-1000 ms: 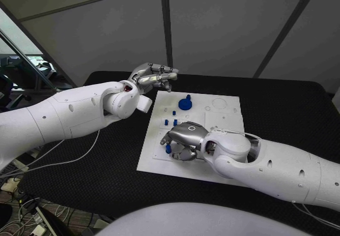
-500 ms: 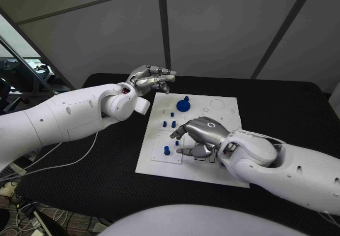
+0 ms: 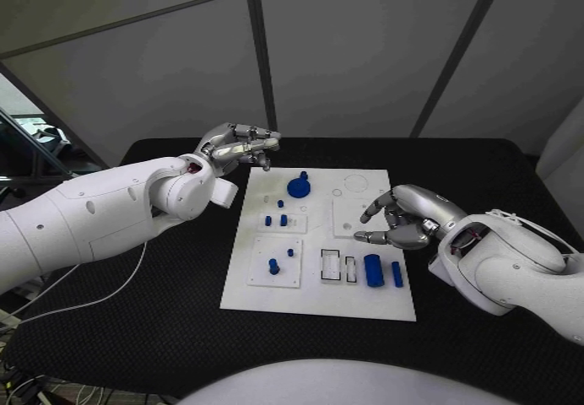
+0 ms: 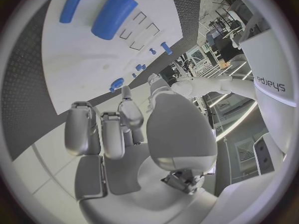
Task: Assemble the parts on the task board
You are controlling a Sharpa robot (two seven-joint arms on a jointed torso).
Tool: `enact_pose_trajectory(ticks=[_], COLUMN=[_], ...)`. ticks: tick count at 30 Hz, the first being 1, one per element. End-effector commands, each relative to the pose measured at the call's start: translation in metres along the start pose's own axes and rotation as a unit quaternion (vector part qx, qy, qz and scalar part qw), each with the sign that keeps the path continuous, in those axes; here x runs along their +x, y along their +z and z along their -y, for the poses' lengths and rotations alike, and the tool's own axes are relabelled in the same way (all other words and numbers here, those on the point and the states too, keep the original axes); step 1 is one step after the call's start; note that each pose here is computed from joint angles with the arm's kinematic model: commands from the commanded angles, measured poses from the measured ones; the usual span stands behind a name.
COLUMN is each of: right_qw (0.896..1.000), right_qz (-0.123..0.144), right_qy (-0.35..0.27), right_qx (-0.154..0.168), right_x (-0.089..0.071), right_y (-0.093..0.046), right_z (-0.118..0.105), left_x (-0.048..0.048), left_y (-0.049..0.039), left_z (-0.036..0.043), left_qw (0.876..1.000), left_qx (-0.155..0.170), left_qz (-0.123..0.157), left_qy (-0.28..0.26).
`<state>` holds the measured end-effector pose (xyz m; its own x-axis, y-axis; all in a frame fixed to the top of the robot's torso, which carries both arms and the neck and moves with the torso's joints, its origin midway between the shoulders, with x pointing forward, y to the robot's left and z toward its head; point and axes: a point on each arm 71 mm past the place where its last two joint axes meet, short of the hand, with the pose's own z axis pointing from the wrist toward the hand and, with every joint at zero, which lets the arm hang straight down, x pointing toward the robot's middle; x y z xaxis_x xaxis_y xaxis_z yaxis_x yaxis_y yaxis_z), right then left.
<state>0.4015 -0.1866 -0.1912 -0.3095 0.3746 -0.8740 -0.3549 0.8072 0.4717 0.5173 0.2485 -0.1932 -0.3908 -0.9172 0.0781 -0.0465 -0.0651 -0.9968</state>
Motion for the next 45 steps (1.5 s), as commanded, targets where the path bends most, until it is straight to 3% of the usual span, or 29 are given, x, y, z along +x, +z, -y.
enact_pose_trajectory(ticks=[1,6,14,45], right_qw=[0.995,0.987,0.98,0.972], right_qz=[-0.023,-0.038,-0.073,-0.144], right_qy=[0.032,0.036,0.011,-0.028], right_qx=[0.087,0.151,0.185,0.182], right_x=[0.004,0.009,0.026,0.064], right_y=[-0.009,-0.019,-0.025,-0.021], right_z=[0.014,0.027,0.03,0.025], left_x=[-0.0004,-0.001,0.0011,-0.0008], left_y=[-0.0011,-0.0016,-0.0007,-0.0021], left_z=[0.0019,0.002,0.0016,0.0015], left_qw=[1.0,1.0,1.0,1.0], left_qx=[0.005,0.006,0.007,0.005], left_qz=[-0.001,0.0,-0.004,-0.002], left_qy=[-0.002,-0.002,-0.003,-0.002])
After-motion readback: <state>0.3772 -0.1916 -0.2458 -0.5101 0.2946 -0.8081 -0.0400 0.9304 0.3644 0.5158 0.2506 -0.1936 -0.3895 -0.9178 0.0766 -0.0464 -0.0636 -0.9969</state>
